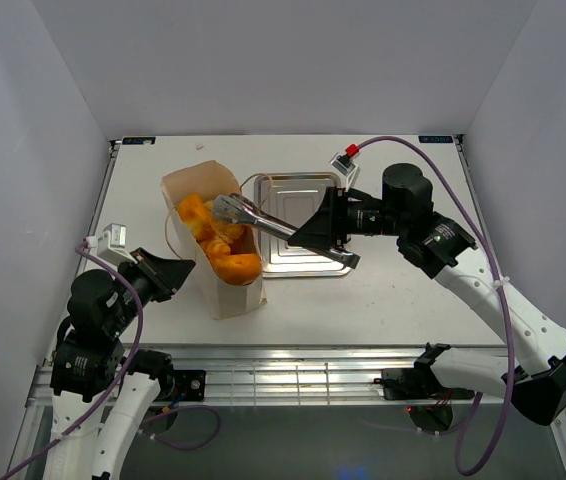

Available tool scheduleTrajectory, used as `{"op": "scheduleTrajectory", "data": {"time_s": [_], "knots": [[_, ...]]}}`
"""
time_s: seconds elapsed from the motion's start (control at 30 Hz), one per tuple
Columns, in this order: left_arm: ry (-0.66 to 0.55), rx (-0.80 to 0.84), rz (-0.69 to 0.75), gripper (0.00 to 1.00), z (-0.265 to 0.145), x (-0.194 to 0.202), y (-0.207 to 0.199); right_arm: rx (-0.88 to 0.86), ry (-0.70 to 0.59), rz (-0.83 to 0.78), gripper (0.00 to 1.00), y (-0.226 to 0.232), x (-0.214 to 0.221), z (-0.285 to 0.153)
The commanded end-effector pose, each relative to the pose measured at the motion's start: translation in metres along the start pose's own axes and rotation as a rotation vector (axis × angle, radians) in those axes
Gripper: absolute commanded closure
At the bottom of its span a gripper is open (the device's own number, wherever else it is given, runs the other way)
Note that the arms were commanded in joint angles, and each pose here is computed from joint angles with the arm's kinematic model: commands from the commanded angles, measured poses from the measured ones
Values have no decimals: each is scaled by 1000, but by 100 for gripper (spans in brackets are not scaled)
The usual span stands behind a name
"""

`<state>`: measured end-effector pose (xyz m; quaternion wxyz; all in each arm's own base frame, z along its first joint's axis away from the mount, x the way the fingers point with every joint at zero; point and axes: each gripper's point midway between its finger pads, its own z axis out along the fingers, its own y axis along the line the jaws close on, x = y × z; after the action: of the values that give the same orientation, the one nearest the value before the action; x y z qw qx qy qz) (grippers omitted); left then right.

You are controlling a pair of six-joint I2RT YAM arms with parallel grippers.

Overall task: Place the fake bread into the paper bag
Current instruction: Place the fake bread in the paper bag, then place the clamp at the center of the board.

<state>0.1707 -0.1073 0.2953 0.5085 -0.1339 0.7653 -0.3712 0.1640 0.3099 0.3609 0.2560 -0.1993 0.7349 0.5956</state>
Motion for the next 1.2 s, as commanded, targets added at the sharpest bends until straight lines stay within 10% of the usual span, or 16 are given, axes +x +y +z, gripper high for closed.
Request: {"op": "scheduleTrajectory", "data": {"time_s": [0.0,0.57,0.8,1.17], "knots": [[0,15,3,100,-3,-1,-5,-34,-52,-72,47,18,-17,-3],[-9,29,11,99,-10,-9,-15,117,-486,-345,47,49,-149,-100],[-10,44,13,99,-12,-10,-20,461,-625,-115,47,-103,-171,-182],[3,61,21,98,-13,-7,-22,1099,-679,169,48,-327,-66,-261]]}}
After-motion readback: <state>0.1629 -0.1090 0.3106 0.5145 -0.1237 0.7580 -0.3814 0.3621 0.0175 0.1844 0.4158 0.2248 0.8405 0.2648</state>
